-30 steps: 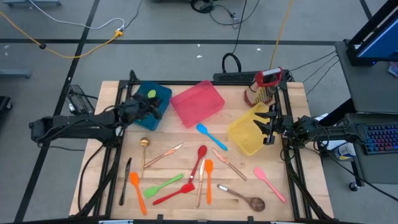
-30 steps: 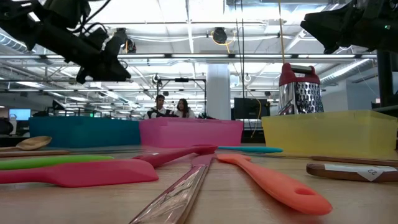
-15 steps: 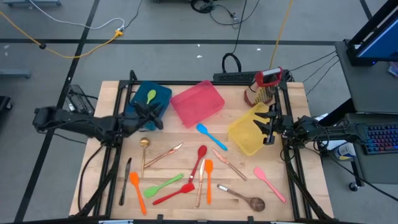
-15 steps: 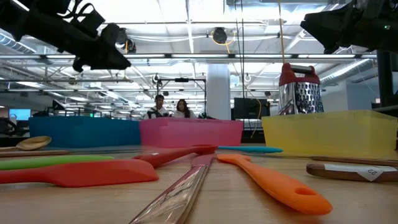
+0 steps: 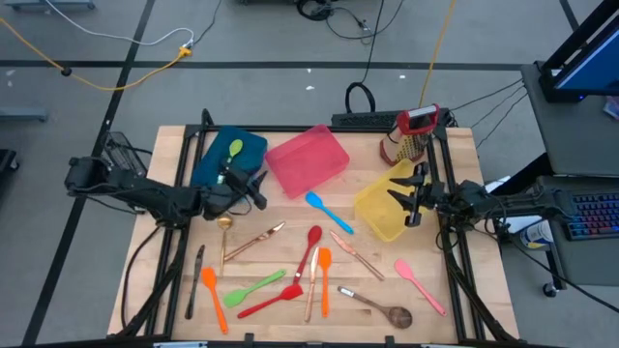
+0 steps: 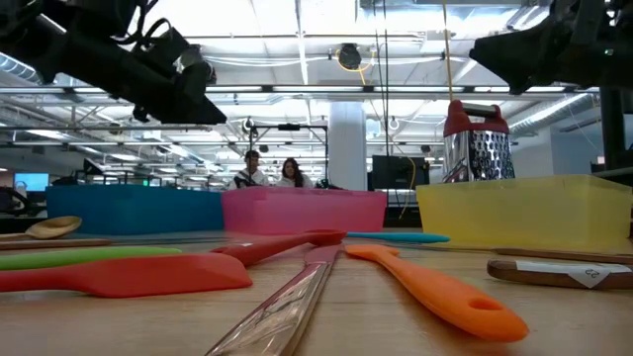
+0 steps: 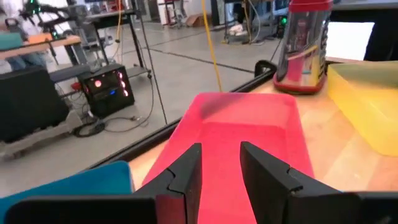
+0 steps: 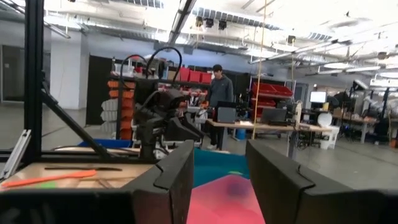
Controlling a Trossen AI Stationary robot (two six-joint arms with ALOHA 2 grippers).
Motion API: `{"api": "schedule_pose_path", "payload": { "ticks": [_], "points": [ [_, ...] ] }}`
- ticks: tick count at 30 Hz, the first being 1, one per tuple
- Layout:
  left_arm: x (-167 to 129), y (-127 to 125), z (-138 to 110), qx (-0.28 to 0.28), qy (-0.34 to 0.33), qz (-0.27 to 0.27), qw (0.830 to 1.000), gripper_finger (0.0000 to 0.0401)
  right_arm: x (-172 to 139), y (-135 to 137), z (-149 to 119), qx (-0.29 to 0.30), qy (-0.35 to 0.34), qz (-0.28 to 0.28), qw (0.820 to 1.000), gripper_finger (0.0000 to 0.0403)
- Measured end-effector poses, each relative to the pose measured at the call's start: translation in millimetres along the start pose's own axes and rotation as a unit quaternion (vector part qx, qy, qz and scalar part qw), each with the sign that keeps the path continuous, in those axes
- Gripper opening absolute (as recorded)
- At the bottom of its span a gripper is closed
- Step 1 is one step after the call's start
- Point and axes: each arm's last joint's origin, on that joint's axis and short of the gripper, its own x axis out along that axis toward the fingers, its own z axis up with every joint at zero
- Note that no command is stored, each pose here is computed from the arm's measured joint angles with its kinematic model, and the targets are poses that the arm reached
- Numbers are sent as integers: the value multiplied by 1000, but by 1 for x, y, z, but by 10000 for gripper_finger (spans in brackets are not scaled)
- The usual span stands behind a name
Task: Pick & Place Kitchen Items
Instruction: Put the gold spoon into the blue bin
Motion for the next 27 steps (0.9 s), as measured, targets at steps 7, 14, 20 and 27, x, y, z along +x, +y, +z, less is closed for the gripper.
{"api": "schedule_pose_path", "payload": {
  "ticks": [7, 14, 20, 27],
  "points": [
    [7, -22, 28, 17, -24, -16, 999, 115, 2, -1, 4, -28, -24, -22, 999, 141],
    [15, -37, 47, 16, 27, -5, 1000, 115, 3, -5, 3, -31, -9, -97, 995, 141],
    [9, -39, 40, -24, 92, 6, 995, 115, 4, -7, 0, -40, 8, -127, 991, 141],
    [-4, -44, 28, -52, 140, -18, 989, 115, 4, -7, 0, -42, 10, -132, 990, 141]
  ]
}}
